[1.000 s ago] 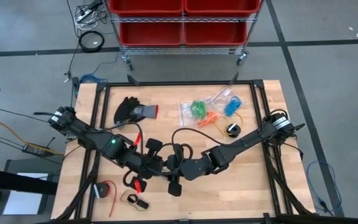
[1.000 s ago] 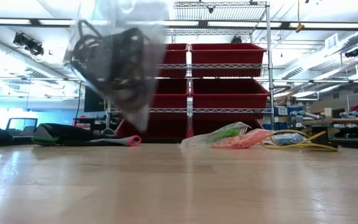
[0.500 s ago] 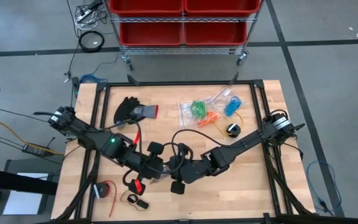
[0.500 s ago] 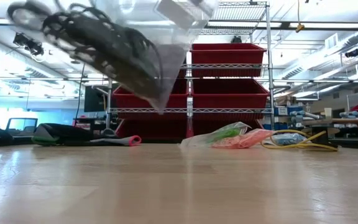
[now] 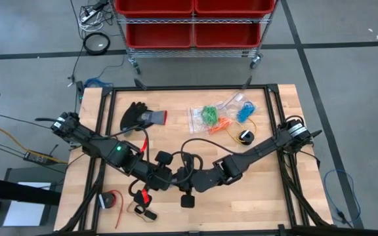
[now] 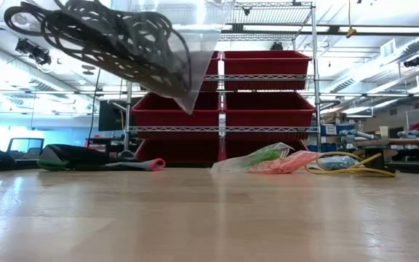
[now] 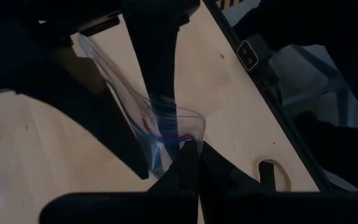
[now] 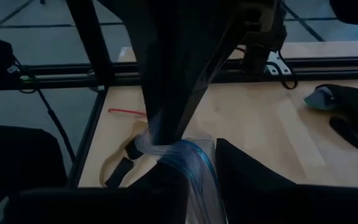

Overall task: Sort rubber bands
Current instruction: Close the transparent zip bag

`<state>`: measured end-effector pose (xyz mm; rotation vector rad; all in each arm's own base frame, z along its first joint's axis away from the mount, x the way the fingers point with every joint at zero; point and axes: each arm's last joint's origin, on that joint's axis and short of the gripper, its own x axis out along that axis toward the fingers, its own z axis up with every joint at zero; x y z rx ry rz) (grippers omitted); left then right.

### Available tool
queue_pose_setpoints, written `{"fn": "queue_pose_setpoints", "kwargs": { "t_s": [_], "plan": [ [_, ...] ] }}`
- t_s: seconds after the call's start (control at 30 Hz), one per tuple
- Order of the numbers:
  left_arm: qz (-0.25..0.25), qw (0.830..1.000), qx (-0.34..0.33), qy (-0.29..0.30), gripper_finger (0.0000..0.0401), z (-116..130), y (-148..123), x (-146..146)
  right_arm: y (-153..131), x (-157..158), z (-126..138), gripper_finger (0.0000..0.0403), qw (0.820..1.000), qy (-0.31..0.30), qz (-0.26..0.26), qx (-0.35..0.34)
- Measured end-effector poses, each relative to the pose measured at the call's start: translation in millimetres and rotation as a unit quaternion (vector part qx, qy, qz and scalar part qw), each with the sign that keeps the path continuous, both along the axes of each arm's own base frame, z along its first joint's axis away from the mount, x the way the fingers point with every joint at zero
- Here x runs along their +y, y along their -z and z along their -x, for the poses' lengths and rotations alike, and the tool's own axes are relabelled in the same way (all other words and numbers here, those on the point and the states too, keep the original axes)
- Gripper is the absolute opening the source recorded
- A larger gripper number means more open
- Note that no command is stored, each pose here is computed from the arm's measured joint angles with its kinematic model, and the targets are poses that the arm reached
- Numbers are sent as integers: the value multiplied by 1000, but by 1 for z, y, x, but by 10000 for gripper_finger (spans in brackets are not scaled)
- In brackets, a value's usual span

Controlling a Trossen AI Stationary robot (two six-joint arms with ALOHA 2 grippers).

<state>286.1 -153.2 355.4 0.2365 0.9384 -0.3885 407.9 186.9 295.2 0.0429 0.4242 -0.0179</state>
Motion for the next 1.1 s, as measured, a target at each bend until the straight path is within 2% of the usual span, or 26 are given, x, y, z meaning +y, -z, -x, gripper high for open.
{"fn": "queue_pose_setpoints", "kwargs": {
  "t_s": [0.2, 0.4, 0.57, 0.77, 1.1],
  "plan": [
    [-3, 1000, 0, -2, 1, 0, 0, 0, 3, 1, 1, 69, 1000, -14, -12, 18],
    [-13, 1000, 3, -10, 1, 2, -3, 2, 8, 9, 9, 7, 999, -14, 7, 44],
    [-19, 999, 25, -21, 1, 6, -3, 4, 12, 15, 16, 2, 998, -3, 18, 65],
    [-38, 997, 62, -32, 1, 13, 0, 6, 23, 21, 29, 1, 992, 12, 19, 125],
    [-48, 996, 71, -32, 1, 17, 2, 4, 35, 29, 52, 0, 976, 42, 21, 211]
  ]
}}
